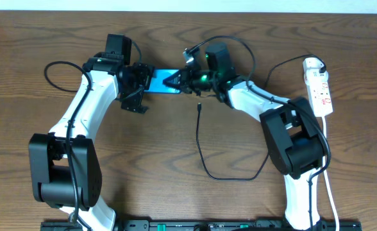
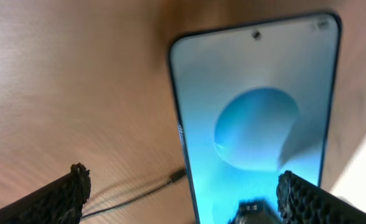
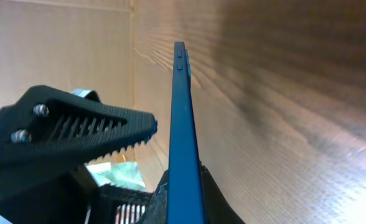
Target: Plug charger to phone and switch on socket
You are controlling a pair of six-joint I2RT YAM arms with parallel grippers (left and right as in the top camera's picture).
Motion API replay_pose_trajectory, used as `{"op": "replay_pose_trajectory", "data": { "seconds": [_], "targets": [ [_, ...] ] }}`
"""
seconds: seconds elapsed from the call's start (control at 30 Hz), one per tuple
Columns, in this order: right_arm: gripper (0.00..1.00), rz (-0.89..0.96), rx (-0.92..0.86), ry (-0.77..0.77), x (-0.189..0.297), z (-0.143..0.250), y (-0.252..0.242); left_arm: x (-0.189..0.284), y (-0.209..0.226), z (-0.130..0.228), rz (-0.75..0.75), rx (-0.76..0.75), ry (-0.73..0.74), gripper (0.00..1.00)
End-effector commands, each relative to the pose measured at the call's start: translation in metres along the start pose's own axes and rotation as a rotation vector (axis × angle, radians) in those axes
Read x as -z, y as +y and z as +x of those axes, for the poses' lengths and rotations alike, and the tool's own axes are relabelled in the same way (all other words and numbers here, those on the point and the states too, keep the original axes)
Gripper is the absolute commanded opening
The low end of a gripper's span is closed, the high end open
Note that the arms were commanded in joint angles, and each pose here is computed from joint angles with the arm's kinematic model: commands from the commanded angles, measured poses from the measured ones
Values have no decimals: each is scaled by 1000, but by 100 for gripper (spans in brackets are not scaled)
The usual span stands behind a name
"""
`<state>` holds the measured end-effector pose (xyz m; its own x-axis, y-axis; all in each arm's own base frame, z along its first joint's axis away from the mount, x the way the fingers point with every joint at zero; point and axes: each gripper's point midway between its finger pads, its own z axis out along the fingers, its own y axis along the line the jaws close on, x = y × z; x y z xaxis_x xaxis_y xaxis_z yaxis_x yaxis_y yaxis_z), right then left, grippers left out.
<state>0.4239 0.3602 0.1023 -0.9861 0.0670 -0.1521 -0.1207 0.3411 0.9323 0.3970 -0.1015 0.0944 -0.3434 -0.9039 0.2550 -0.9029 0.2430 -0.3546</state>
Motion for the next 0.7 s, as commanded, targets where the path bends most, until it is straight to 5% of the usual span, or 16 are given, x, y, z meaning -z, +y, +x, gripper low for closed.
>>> {"op": "replay_pose_trajectory", "data": {
  "seconds": [0.0, 0.37, 0.67],
  "targets": [
    [1, -88, -31, 23, 13, -9, 15, 16, -31, 28, 141, -210, 137, 96],
    [1, -178, -144, -38, 36, -38, 33, 23, -63, 34, 282, -294, 152, 96],
    [1, -178, -473, -101, 59, -63, 19, 32, -90, 32, 396, -347, 121, 95]
  ]
}}
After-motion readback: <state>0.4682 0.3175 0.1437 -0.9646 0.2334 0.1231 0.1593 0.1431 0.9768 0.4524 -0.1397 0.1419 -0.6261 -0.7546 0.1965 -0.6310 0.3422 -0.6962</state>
